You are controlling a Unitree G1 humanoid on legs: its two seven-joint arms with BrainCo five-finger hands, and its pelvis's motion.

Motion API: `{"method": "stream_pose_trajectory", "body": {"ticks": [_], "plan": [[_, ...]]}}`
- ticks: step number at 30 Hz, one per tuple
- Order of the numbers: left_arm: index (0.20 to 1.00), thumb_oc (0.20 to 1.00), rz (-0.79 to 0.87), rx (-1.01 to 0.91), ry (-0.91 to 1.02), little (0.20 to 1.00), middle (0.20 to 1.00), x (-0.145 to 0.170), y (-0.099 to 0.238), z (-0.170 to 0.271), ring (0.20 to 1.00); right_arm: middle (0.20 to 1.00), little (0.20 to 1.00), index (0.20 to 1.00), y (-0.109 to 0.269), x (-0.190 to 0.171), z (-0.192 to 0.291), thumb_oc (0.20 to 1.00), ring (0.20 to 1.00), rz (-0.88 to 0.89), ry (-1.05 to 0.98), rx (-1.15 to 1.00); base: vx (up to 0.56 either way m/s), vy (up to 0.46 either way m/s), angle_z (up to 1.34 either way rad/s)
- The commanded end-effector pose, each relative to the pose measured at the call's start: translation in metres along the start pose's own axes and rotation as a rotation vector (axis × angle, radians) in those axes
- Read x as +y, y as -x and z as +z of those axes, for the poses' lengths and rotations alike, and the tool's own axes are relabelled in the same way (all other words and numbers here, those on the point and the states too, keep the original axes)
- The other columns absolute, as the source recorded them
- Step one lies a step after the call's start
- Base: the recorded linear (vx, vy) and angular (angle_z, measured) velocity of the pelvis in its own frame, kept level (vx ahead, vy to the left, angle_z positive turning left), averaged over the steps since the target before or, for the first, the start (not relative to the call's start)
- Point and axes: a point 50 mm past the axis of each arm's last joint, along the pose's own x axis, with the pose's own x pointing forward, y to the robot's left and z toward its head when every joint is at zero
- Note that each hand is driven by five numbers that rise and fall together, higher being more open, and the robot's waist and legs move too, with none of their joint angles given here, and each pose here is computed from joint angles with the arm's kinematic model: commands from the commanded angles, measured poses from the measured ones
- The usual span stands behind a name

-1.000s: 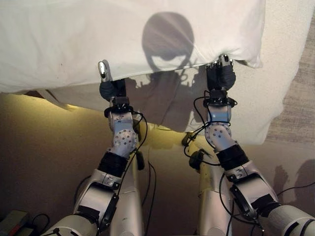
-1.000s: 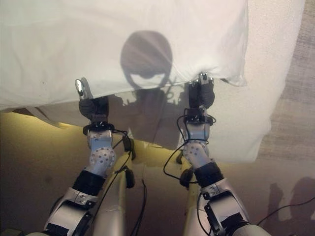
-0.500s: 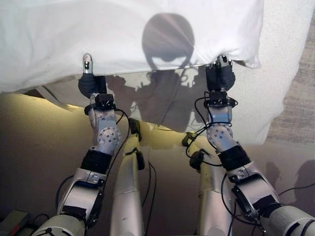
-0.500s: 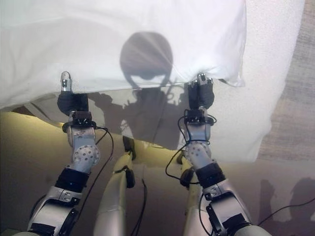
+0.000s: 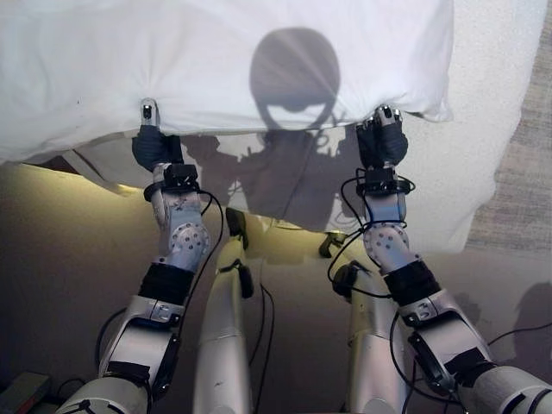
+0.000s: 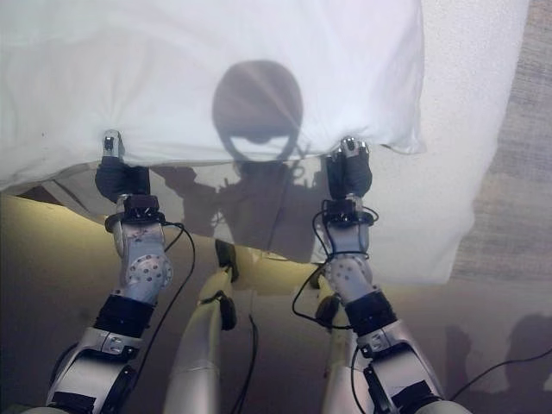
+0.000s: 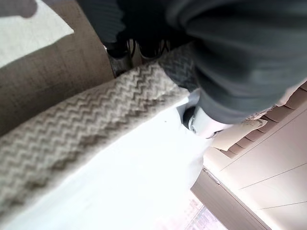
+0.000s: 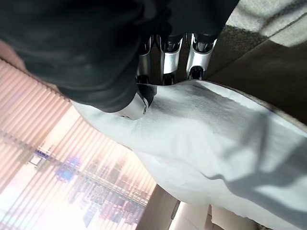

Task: Make the bed

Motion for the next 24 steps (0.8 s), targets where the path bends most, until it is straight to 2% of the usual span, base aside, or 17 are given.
{"method": "stream_pose_trajectory", "body": {"ticks": [1,4,9,15,16,21,22,24], "plan": [[0.200,0.200,0.018,-0.268,-0.064,0.200,0.200,0.018,-0.010,0.066,0.200,0.200,0.200,0.200,0.009,-0.018,0.065,0.200,0.200,-0.020,0.100,-0.228,0.00,0.032,0.01],[0.200,0.200,0.020,-0.275,-0.096,0.200,0.200,0.024,-0.006,0.071,0.200,0.200,0.200,0.200,0.013,-0.021,0.071,0.200,0.200,-0.035,0.113,-0.252,-0.01,0.121,0.08],[0.200,0.200,0.064,-0.222,-0.177,0.200,0.200,0.049,0.010,0.072,0.200,0.200,0.200,0.200,0.046,-0.047,0.084,0.200,0.200,-0.141,0.178,-0.261,-0.02,0.301,0.17],[0.200,0.200,0.008,-0.132,-0.274,0.200,0.200,0.057,0.031,0.071,0.200,0.200,0.200,0.200,0.078,-0.070,0.083,0.200,0.200,-0.236,0.232,-0.215,-0.02,0.229,-0.10],[0.200,0.200,-0.038,-0.087,-0.311,0.200,0.200,0.055,0.035,0.068,0.200,0.200,0.200,0.200,0.084,-0.079,0.091,0.200,0.200,-0.258,0.308,-0.168,-0.07,-0.043,-0.08],[0.200,0.200,-0.056,-0.093,-0.401,0.200,0.200,0.056,0.039,0.083,0.200,0.200,0.200,0.200,0.078,-0.076,0.096,0.200,0.200,-0.234,0.405,-0.118,-0.12,0.228,-0.37],[0.200,0.200,-0.056,-0.094,-0.402,0.200,0.200,0.056,0.040,0.083,0.200,0.200,0.200,0.200,0.078,-0.076,0.096,0.200,0.200,-0.233,0.404,-0.117,-0.01,0.594,-0.50],[0.200,0.200,-0.110,-0.058,-0.533,0.200,0.200,0.054,0.037,0.089,0.200,0.200,0.200,0.200,0.085,-0.086,0.102,0.200,0.200,-0.292,0.526,-0.060,0.02,0.806,-0.20]]}}
